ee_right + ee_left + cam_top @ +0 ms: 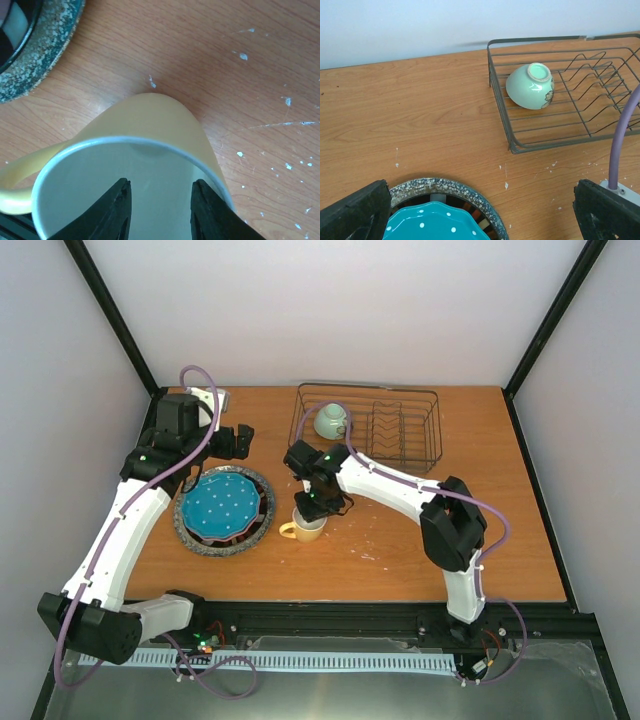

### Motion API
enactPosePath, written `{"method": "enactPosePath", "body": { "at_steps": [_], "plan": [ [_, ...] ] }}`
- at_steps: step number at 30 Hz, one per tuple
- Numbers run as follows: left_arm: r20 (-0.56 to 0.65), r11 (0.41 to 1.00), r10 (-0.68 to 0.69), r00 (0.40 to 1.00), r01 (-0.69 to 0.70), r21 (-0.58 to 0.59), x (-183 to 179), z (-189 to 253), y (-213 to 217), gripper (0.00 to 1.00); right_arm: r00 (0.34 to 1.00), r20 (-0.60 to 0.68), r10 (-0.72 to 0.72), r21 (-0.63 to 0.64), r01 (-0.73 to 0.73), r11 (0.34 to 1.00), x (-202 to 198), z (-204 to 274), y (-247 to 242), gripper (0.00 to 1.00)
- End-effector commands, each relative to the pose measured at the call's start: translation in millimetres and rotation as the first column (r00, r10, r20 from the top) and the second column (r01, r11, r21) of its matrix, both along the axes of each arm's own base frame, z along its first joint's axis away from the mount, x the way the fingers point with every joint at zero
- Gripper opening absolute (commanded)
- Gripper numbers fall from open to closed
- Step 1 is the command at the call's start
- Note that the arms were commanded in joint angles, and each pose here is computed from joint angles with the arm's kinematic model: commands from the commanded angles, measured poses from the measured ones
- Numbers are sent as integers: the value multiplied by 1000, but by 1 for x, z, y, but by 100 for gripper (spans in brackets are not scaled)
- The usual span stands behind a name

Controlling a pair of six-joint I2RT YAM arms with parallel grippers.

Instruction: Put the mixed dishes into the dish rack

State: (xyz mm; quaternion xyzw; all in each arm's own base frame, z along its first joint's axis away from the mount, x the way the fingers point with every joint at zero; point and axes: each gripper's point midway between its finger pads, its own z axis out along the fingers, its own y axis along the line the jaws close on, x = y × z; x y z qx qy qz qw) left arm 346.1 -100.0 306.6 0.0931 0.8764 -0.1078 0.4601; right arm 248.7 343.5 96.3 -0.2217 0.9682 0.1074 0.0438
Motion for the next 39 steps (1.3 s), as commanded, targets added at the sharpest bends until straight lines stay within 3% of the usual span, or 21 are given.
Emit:
{"method": "enactPosePath", "body": {
  "at_steps": [1, 6, 11, 15, 21, 39],
  "plan": [
    [35, 1000, -12, 999, 12, 6, 5, 8, -1, 100, 997, 69, 20, 109, -28, 994, 3, 40, 12, 35],
    [40, 999, -27, 999, 28, -16, 6, 10, -6, 100, 992, 127, 24, 198, -49, 979, 5, 76, 20, 36],
    [51, 999, -28, 998, 29, -27, 7, 14, -7, 100, 986, 168, 2, 155, -29, 988, 9, 88, 7, 36],
    [39, 999, -27, 999, 28, -26, 9, 11, -8, 100, 988, 155, 5, 37, -10, 999, 11, 67, -10, 36],
    [30, 1000, -15, 999, 15, -13, 8, 7, -5, 100, 993, 120, 5, -27, -2, 1000, 11, 42, -14, 36],
    [1, 1000, -16, 1000, 16, 2, 8, -10, -4, 100, 998, -3, 57, -63, -57, 996, 0, -14, -6, 34]
  ]
}}
